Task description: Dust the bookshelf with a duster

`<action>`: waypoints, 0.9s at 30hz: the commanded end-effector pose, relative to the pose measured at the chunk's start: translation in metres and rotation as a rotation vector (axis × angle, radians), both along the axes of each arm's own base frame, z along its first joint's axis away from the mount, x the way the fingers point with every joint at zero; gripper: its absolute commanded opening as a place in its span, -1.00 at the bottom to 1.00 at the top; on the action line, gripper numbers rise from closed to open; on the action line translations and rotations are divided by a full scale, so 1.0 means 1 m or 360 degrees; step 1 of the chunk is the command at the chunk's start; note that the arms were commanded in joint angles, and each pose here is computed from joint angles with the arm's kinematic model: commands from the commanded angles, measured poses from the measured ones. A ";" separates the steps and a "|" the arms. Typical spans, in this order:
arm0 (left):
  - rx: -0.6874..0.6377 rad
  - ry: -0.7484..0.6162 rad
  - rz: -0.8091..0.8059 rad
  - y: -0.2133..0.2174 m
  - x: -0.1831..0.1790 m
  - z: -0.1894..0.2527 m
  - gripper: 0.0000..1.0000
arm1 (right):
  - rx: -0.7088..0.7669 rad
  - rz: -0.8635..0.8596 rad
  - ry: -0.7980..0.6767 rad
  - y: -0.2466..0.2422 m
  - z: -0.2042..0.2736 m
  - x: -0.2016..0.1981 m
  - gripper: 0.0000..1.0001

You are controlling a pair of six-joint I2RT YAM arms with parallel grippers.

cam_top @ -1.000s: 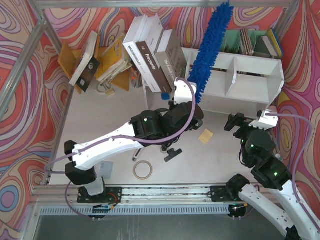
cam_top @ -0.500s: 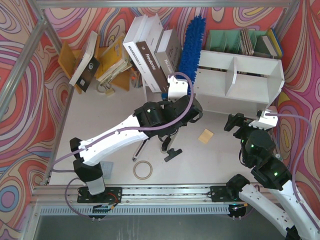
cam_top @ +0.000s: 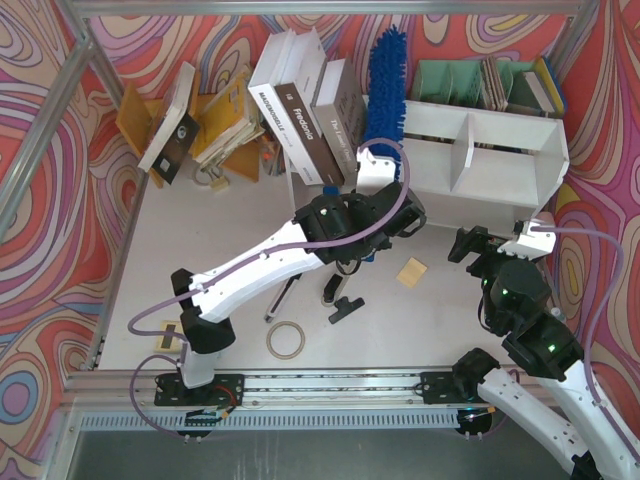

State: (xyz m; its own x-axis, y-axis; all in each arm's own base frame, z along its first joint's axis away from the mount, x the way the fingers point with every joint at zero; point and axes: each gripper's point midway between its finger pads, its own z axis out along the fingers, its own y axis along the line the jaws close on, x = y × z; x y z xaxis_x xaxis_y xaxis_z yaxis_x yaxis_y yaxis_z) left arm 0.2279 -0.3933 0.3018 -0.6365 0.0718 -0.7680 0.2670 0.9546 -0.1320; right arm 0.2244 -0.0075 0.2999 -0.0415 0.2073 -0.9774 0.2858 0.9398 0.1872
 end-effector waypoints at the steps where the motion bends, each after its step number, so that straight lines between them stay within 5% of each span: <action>1: -0.0039 0.0019 -0.0212 -0.030 -0.020 0.008 -1.00 | 0.0022 -0.0017 -0.0045 -0.003 0.005 -0.001 0.64; 8: -0.0063 -0.0007 -0.0291 -0.045 -0.032 0.010 -1.00 | 0.0020 -0.0016 -0.0042 -0.002 0.005 -0.001 0.64; 27: -0.0049 -0.0287 0.0069 0.056 -0.003 0.055 -1.00 | 0.0015 -0.0005 -0.0032 0.000 0.004 0.001 0.64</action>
